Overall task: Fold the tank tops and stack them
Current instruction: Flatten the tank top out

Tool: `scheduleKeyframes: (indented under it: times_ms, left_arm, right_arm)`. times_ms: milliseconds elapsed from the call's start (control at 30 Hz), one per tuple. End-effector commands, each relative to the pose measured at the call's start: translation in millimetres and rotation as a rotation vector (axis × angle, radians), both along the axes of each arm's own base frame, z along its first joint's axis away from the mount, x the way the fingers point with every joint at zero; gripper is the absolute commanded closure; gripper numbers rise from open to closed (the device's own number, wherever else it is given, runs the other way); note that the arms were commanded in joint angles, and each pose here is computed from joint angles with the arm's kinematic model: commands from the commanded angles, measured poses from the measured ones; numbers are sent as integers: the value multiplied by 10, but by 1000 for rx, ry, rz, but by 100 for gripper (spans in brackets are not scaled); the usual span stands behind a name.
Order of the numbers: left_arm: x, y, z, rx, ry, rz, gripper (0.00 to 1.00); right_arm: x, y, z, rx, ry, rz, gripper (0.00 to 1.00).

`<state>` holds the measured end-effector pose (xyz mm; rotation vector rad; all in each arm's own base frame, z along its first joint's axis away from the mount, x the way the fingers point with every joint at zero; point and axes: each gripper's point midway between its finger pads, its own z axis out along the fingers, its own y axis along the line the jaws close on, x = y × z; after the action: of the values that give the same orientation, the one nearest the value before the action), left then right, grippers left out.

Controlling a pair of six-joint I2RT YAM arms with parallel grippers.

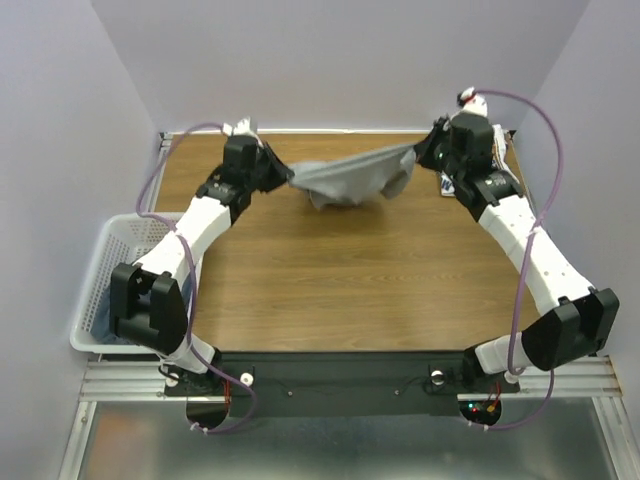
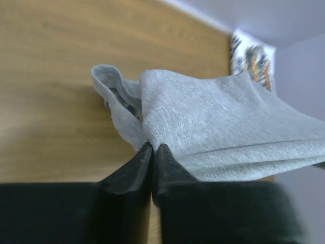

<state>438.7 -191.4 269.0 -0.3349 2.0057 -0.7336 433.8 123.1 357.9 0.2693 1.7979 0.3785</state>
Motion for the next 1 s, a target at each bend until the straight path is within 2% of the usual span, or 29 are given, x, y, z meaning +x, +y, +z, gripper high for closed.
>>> scheduleKeyframes:
  times_ms: [0, 67, 167, 367, 533, 633, 667, 700, 767, 800, 867, 933, 967]
  left_arm:
    - [-189, 8, -181, -92, -18, -16, 67]
    - [-279, 65, -474, -85, 24, 5, 55]
    - [-323, 29, -589, -107, 33, -13, 49]
    - [-421, -148, -636, -102, 35, -49, 48]
    - [-987, -1003, -986, -78, 103, -200, 48]
    - [-1045, -1164, -1246, -61, 148, -192, 49]
    - [-1025, -1165, -1286, -54, 155, -184, 49]
    - [-983, -1107, -1355, -25, 162, -144, 49]
    - [-890, -1027, -1403, 25, 160, -94, 49]
    - [-859, -951, -1486, 69, 171, -59, 48]
    - [-822, -957, -1486, 93, 165, -60, 48]
    - [-819, -966, -1593, 108, 187, -62, 48]
    - [-816, -969, -1587, 107, 186, -62, 48]
  right_arm:
    - [-44, -61, -622, -8, 125, -14, 100]
    - [-63, -12, -916, -2, 191, 3, 100]
    - [-8, 113, -1145, 5, 251, 55, 100]
    - [114, 237, -1400, -1, 315, 102, 100]
    - [127, 146, -1560, -23, 348, 52, 100]
    - [75, -129, -1688, -74, 371, -72, 99]
    - [59, -223, -1717, -84, 378, -107, 97]
    - [57, -374, -1736, -95, 381, -160, 87]
    - [3, -521, -1766, -105, 392, -204, 72]
    - [-40, -605, -1821, -116, 405, -234, 55]
    - [-118, -636, -1790, -108, 400, -244, 44]
    - [-344, -664, -1985, -78, 443, -261, 43]
    - [-357, -667, -1899, -70, 421, -260, 43]
